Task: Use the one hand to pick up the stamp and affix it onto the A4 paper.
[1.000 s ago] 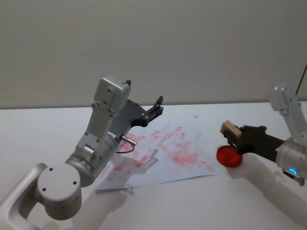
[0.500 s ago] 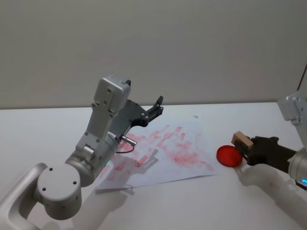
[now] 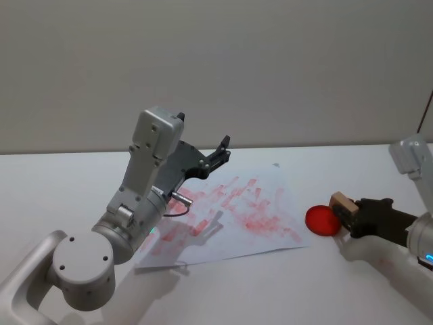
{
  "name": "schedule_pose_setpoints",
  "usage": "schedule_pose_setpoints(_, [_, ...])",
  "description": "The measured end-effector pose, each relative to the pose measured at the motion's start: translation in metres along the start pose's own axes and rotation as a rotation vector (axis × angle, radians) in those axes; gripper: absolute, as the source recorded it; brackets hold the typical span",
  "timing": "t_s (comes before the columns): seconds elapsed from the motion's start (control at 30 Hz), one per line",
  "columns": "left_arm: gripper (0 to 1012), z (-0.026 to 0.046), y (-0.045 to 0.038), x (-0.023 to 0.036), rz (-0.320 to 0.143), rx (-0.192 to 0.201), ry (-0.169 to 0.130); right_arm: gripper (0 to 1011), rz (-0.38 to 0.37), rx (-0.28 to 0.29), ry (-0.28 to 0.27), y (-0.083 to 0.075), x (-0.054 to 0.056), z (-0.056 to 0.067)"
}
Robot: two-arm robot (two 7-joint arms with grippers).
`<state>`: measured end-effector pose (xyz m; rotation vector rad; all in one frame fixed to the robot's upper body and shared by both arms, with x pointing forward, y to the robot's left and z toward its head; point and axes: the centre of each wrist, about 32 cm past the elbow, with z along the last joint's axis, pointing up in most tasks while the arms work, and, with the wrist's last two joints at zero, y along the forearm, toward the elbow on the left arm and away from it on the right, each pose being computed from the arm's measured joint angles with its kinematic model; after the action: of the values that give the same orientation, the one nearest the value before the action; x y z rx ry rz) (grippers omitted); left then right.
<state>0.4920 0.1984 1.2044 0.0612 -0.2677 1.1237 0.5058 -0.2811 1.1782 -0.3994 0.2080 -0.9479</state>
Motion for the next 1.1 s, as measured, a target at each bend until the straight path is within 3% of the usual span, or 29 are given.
schedule_pose_setpoints(0.63, [1001,0.0,0.0,0.0,0.0,0.0,0.0,240,0.063,-0.022,-0.023,0.027,0.005,0.008])
schedule_pose_setpoints(1.1, [1001,0.0,0.0,0.0,0.0,0.0,0.0,683,0.08,-0.029,-0.027,0.034,0.006,0.01])
